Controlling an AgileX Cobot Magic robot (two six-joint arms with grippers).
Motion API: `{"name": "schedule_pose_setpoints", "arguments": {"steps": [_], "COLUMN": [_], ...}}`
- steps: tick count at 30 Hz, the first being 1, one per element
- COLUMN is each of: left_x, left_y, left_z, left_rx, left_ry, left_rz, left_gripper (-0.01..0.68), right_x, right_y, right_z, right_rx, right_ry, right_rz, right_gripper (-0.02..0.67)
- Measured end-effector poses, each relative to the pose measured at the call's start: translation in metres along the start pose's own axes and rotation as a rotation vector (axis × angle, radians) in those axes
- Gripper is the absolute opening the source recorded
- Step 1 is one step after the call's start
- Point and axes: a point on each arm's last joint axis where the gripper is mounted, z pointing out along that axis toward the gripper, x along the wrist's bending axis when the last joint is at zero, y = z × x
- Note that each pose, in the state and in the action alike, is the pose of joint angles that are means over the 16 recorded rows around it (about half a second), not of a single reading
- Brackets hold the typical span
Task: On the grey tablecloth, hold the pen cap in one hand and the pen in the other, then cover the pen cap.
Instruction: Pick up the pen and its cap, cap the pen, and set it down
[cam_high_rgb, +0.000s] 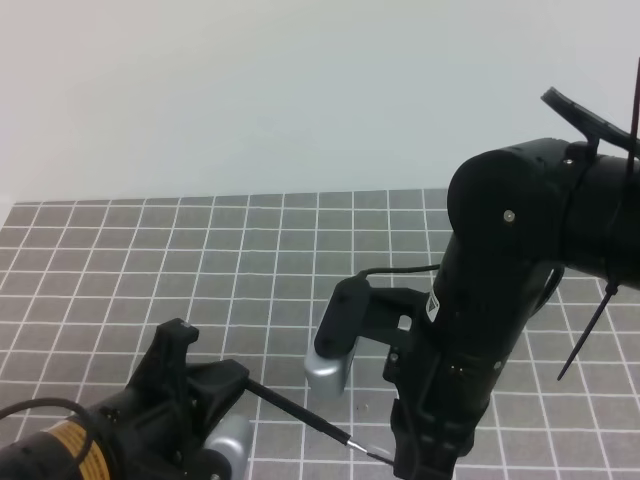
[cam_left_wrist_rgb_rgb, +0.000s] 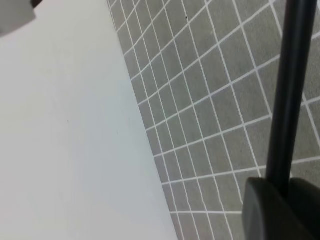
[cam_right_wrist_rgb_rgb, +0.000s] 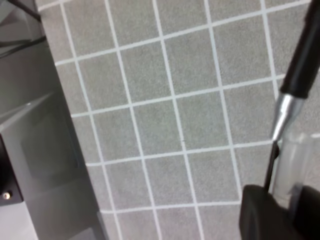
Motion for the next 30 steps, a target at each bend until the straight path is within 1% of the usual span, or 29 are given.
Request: {"name": "schedule_pose_setpoints", "arguments": {"steps": [14, 30], "left_x": [-0.0042, -0.0018], "left_y": [-0.0008, 0.0000], "left_z": [0.0067, 0.0088], "left_rx": [0.001, -0.010], "left_ry": [-0.027, 0.004], "left_rz": [0.015, 0.000], "left_gripper": [0.041, 0.038], "right_x": [0.0018, 0.0015], "right_y": [-0.0015, -0.0018], "right_z": [0.0000, 0.0000], "right_rx": [0.016, 0.020], "right_ry": [0.020, 0.017], "right_rz": [0.001, -0.002], "right_gripper": [0.091, 0.091]}}
